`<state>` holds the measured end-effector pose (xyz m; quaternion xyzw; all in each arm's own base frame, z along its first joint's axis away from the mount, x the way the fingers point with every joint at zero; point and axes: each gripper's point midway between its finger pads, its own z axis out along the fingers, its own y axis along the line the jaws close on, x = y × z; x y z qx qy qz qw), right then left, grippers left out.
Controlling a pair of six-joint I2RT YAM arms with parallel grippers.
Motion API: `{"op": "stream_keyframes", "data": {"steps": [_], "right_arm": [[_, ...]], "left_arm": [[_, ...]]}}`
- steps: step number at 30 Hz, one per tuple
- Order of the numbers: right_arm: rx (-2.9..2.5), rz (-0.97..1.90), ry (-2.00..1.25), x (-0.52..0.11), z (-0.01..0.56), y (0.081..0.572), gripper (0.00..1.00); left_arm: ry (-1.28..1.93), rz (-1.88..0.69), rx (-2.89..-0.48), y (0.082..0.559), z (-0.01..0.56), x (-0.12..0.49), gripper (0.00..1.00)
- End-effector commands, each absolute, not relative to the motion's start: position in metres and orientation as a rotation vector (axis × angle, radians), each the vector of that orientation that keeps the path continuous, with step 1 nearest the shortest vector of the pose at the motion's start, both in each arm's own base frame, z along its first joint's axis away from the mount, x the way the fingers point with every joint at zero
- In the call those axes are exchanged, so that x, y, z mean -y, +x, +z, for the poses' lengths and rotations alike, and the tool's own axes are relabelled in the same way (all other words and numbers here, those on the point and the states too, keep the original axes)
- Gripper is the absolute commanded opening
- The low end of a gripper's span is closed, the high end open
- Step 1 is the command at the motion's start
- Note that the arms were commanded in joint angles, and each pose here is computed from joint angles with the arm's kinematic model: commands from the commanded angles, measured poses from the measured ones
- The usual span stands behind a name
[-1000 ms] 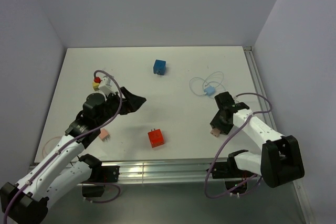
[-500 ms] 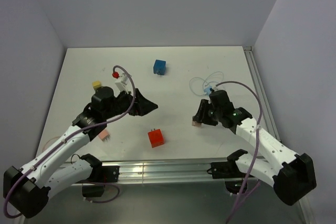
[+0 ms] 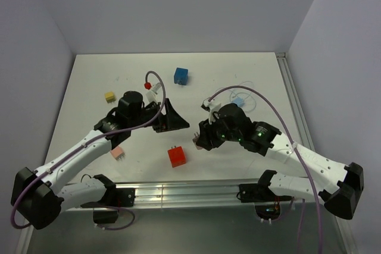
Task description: Insert the plug
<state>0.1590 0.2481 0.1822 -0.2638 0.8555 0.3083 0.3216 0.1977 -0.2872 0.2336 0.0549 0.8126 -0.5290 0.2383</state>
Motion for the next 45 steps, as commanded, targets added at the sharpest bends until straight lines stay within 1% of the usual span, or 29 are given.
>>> {"op": "stream_keyframes", "data": {"steps": [1, 3, 5, 12, 17, 21, 24, 30, 34, 36, 37, 39, 40, 42, 44, 45], "right_arm": [[-2.161, 0.769, -0.765, -0.259, 0.198, 0.165, 0.06], [-2.149, 0.774, -0.795, -0.263, 0.198, 0.162, 0.07], [-2.139, 0.78, -0.83, -0.266, 0.199, 0.157, 0.07], [-2.105, 0.808, -0.908, -0.27, 0.202, 0.14, 0.07], [-2.073, 0.814, -0.929, -0.273, 0.207, 0.135, 0.03], [-2.046, 0.821, -0.928, -0.274, 0.214, 0.133, 0.03], [-2.025, 0.793, -0.885, -0.27, 0.219, 0.138, 0.03], [-1.999, 0.8, -0.868, -0.266, 0.229, 0.137, 0.04], [-1.992, 0.83, -0.886, -0.269, 0.232, 0.134, 0.05], [-1.985, 0.839, -0.891, -0.271, 0.234, 0.133, 0.06], [-1.985, 0.84, -0.889, -0.271, 0.234, 0.133, 0.07], [-1.981, 0.846, -0.886, -0.273, 0.235, 0.134, 0.08], [-1.979, 0.845, -0.881, -0.273, 0.237, 0.134, 0.09], [-1.98, 0.841, -0.869, -0.274, 0.238, 0.136, 0.13], [-1.984, 0.845, -0.862, -0.275, 0.239, 0.137, 0.18], [-1.991, 0.846, -0.847, -0.275, 0.24, 0.138, 0.23]], "left_arm": [[0.141, -1.574, -2.288, 0.18, 0.237, 0.307, 0.86], [0.16, -1.599, -2.367, 0.169, 0.227, 0.317, 0.85], [0.132, -1.558, -2.445, 0.168, 0.213, 0.322, 0.84], [0.094, -1.624, -2.428, 0.156, 0.221, 0.332, 0.84], [0.098, -1.617, -2.467, 0.149, 0.214, 0.334, 0.84], [0.109, -1.593, -2.506, 0.144, 0.205, 0.334, 0.84], [0.132, -1.649, -2.514, 0.135, 0.204, 0.336, 0.8], [0.192, -1.665, -2.499, 0.128, 0.204, 0.333, 0.71], [0.24, -1.716, -2.495, 0.121, 0.202, 0.335, 0.68], [0.253, -1.731, -2.503, 0.119, 0.2, 0.336, 0.66], [0.26, -1.736, -2.499, 0.118, 0.2, 0.336, 0.62], [0.268, -1.74, -2.503, 0.116, 0.199, 0.337, 0.58], [0.288, -1.758, -2.471, 0.117, 0.204, 0.339, 0.49], [0.302, -1.789, -2.462, 0.114, 0.206, 0.341, 0.35], [0.335, -1.848, -2.426, 0.11, 0.21, 0.342, 0.05], [0.321, -1.862, -2.428, 0.109, 0.211, 0.342, 0.0]]}}
